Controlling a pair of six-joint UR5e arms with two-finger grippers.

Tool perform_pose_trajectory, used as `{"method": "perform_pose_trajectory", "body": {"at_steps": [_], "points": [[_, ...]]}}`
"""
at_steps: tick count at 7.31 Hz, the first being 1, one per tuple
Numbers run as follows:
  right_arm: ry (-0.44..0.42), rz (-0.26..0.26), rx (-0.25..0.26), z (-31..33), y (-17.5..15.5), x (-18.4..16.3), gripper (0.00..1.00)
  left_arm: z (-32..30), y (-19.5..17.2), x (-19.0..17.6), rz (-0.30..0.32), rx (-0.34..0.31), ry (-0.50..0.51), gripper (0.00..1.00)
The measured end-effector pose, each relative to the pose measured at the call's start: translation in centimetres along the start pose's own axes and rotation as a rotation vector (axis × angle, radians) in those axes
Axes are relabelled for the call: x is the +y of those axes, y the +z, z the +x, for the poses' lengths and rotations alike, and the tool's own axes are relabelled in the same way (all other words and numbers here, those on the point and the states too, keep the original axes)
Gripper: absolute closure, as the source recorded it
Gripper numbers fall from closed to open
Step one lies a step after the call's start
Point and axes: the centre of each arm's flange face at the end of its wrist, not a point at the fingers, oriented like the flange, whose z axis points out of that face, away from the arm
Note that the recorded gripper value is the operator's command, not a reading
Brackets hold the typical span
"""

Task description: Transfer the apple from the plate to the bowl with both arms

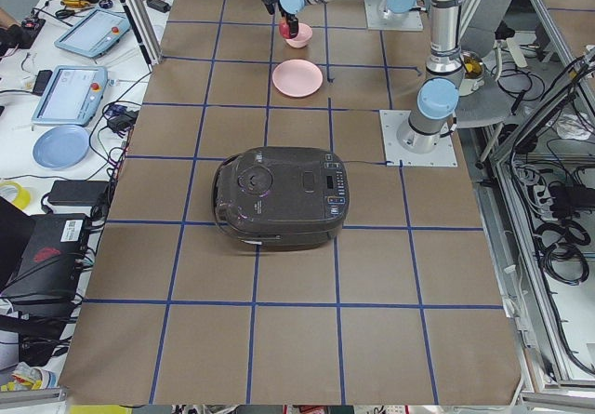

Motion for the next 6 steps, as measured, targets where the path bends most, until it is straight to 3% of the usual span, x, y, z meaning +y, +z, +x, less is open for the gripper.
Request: {"method": "perform_pose_trajectory", "body": {"at_steps": [2,6], "points": [[-0.018,0.054,0.019,3.5,-2.9,-0.9,0.00,3.8,0.7,2.8,0.002,0.019,-0.040,1.00],[0.001,0.093,0.029,4.6,-4.9,-0.6,0.00,6.5,5.6,5.2,-0.036,-0.032,-0.037,1.00]]}}
